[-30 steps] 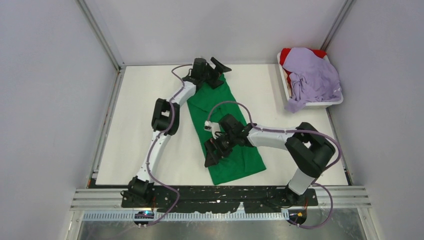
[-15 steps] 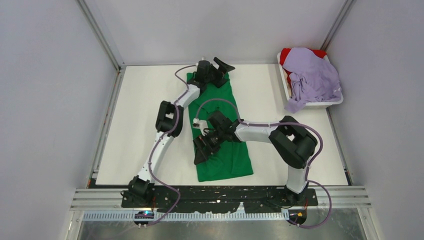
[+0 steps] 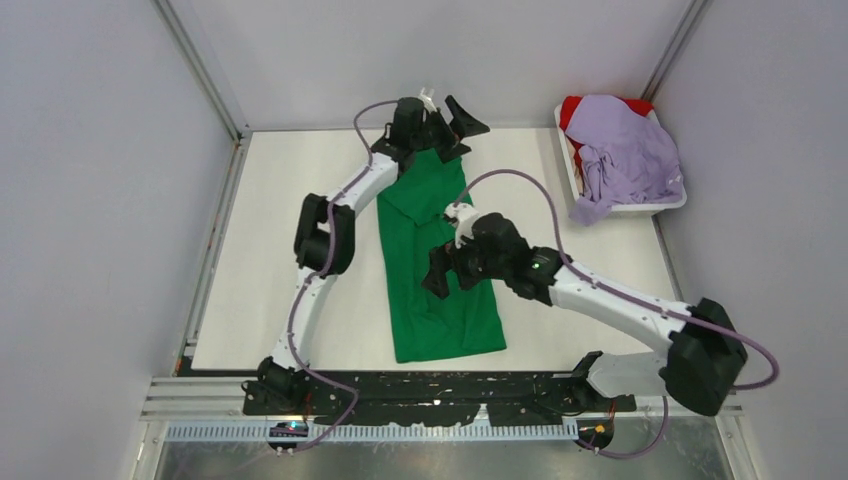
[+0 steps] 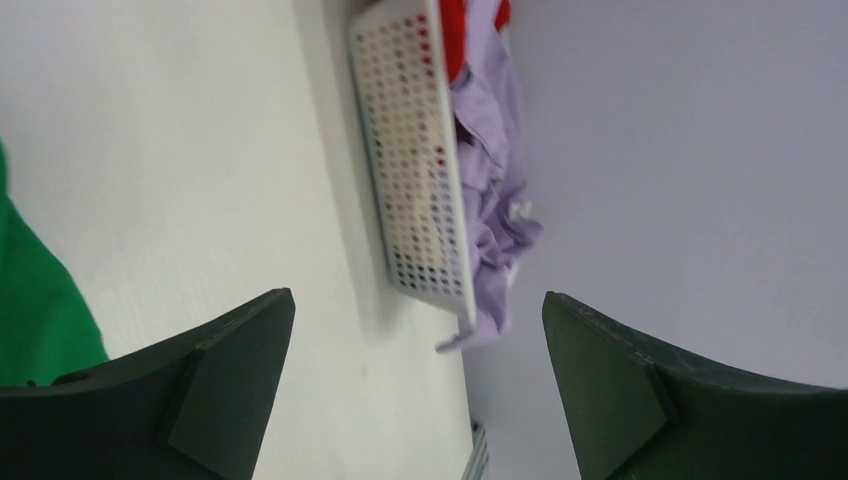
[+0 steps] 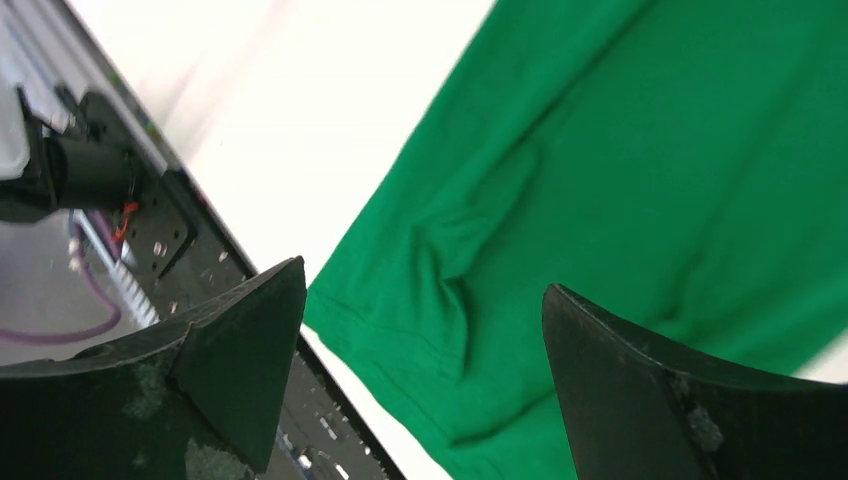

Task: Fold and stack the t-shirts
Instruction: Rotate the tshirt 90 degrees

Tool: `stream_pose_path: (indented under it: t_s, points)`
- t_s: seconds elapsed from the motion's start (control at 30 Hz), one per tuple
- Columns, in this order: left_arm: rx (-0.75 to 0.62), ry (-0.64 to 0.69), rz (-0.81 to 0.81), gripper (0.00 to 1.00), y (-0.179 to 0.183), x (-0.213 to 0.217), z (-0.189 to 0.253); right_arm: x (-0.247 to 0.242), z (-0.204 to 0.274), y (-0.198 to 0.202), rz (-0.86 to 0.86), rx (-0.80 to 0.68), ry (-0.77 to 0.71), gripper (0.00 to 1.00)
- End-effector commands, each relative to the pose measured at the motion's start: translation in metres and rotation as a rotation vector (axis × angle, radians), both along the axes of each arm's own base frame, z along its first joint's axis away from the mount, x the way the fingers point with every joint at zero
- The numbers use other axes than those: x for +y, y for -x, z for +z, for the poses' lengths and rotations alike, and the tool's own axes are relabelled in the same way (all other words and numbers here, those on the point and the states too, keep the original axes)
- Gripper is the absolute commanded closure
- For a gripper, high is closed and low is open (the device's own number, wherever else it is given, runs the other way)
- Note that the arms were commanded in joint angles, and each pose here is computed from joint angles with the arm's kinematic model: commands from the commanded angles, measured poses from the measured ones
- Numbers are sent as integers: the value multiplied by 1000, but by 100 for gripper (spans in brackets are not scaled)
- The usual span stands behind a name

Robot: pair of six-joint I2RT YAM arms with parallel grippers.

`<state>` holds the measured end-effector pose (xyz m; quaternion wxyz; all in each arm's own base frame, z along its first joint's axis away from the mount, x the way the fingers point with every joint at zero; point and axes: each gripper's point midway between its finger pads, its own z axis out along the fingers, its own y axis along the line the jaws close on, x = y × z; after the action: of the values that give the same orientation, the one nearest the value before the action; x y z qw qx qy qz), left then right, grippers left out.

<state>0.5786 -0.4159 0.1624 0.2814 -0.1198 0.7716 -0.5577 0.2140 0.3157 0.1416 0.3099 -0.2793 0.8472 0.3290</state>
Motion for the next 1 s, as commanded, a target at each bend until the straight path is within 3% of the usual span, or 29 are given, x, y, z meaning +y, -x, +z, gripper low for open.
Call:
stream_pose_path:
  t_s: [0.0, 0.17, 0.33, 0.53, 0.77, 0.97]
  points:
    - [-342, 0, -186, 0, 89, 21, 170, -53, -4, -13, -230, -55, 41, 5]
    - [-340, -269, -109, 0, 147, 63, 126, -56, -16, 10, -161, 15, 8, 1]
    - [-223, -344, -97, 0, 169, 84, 62, -34, -41, 27, -76, 128, 9, 20]
    - [-80, -361, -130, 0, 167, 87, 4, -15, -74, 37, -38, 211, 79, 43]
    - [39, -421, -86, 0, 158, 110, -45, -3, -96, 51, 4, 259, 149, 58]
    - [136, -452, -53, 0, 154, 125, -79, -2, -95, 62, 15, 269, 178, 88]
